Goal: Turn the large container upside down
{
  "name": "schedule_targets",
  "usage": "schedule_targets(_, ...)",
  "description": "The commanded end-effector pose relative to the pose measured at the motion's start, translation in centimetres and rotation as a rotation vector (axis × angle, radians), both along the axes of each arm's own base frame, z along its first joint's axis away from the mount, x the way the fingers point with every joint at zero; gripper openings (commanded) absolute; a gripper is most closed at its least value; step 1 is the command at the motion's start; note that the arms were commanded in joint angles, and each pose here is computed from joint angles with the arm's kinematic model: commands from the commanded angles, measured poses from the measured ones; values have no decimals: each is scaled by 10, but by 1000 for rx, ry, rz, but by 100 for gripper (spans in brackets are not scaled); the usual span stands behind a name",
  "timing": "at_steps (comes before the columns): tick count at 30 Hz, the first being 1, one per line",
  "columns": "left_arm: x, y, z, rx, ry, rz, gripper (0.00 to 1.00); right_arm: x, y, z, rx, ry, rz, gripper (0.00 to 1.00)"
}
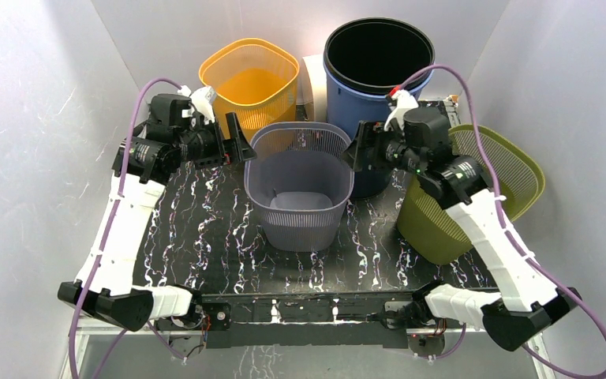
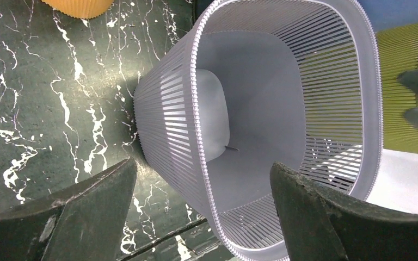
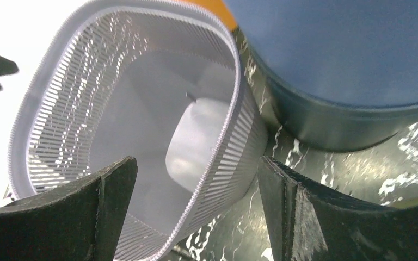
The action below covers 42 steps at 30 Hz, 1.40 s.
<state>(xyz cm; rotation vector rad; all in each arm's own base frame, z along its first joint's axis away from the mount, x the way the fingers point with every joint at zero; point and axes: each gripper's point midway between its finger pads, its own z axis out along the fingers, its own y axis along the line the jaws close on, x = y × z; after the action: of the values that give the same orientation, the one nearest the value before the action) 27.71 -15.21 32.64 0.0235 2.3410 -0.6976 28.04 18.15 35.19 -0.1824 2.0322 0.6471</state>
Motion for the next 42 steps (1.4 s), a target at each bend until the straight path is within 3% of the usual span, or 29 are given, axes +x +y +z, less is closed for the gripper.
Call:
schedule_targets(1,-7,-2,22,-40,-78,-5,93,-7,12,-24,47,108,21,77)
schedule_targets(5,-7,-1,17,-36,-59,7,95,-8,10,-29,82,138,-26,64)
schedule_targets(9,-8,-3,24,-73,-76,17,96,-9,19,-35,128,195,-13,27)
schedule_targets(15,-8,6,50,-60,-146,57,98,-15,31,-29,253,223,-11,0)
schedule_targets(18,-12,11,69,-55,-191,67,98,-19,39,-31,365,261,-19,0)
schedule_targets(22,-24,0,117,-162,-304,16,98,-24,47,-41,553,297,-40,0)
schedule_targets(27,-37,0,159,-224,-412,6,98,-20,32,-52,601,291,-178,0)
schedule_targets(30,-36,1,155,-215,-401,10,99,-19,28,-63,616,300,-232,0)
schedule_targets(34,-30,-3,141,-222,-359,8,98,-22,40,-88,580,330,-246,0)
schedule_targets(39,-26,-6,130,-224,-341,8,98,-24,53,-117,424,332,-247,0)
schedule_targets(42,-23,-6,121,-211,-319,11,98,-20,48,-128,356,320,-265,22)
